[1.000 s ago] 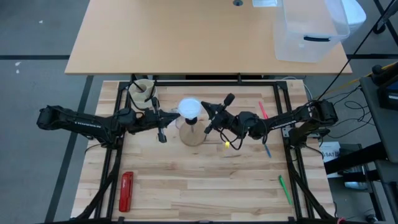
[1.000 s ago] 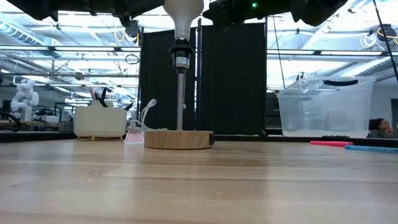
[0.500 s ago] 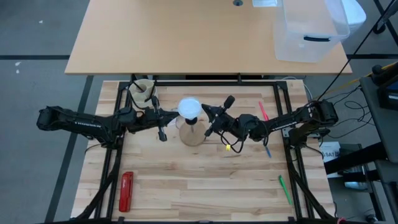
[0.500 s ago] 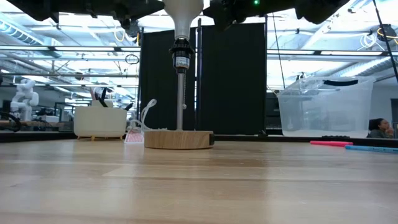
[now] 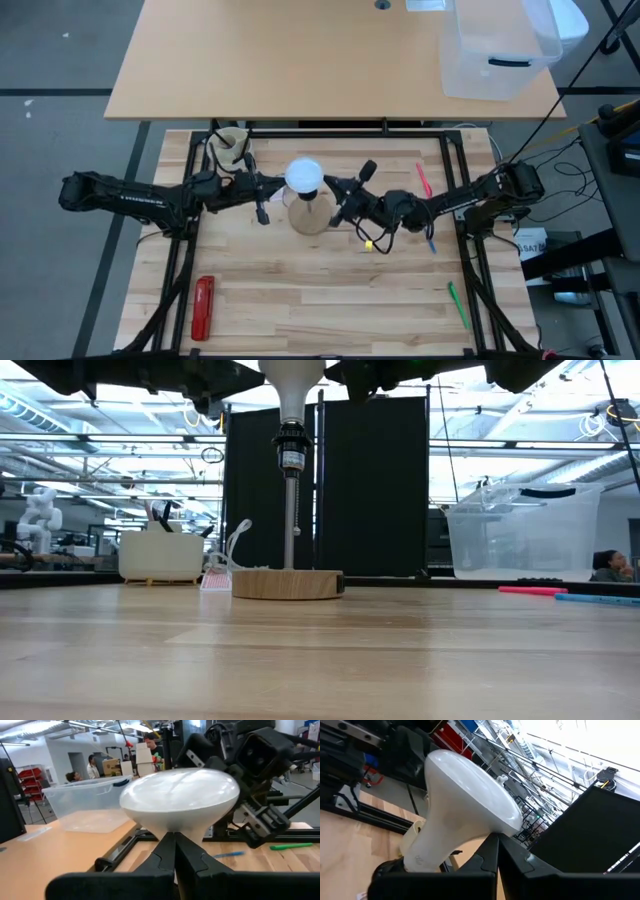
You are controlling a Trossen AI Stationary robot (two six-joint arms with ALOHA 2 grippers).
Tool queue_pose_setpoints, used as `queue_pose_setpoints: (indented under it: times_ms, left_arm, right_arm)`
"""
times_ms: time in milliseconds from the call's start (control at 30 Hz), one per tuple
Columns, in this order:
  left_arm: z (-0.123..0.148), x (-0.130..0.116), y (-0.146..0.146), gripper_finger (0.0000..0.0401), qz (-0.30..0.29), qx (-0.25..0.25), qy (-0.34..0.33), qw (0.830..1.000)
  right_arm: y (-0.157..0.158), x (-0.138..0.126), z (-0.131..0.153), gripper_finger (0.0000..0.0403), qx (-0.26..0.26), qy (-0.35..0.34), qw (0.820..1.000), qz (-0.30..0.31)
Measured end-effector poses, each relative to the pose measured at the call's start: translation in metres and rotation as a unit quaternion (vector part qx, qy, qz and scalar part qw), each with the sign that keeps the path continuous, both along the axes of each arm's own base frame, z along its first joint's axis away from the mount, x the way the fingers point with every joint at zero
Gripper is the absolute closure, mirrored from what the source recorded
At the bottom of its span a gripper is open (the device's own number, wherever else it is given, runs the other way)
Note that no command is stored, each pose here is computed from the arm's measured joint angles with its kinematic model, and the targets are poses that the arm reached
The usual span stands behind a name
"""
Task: Screw lightbulb
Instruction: Insert the lightbulb into the desk lamp
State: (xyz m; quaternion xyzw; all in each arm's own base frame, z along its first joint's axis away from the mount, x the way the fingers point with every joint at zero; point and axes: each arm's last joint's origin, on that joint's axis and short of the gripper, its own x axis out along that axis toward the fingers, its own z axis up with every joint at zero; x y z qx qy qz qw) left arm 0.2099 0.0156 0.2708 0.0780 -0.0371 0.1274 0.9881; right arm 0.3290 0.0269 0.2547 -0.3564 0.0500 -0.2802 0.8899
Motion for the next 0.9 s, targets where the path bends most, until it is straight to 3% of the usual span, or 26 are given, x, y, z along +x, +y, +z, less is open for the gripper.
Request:
queue_pose_setpoints:
  times_ms: [433, 900]
  left_arm:
    - [-0.002, 0.000, 0.004, 0.0401, 0.008, -0.005, 0.008, 1.000]
    - [0.002, -0.009, -0.007, 0.0401, -0.015, -0.012, 0.013, 1.000]
  right_arm:
    - [0.005, 0.000, -0.005, 0.0403, 0.021, 0.011, 1.000, 0.004]
    - [-0.005, 0.000, -0.005, 0.0403, 0.014, 0.016, 0.999, -0.038]
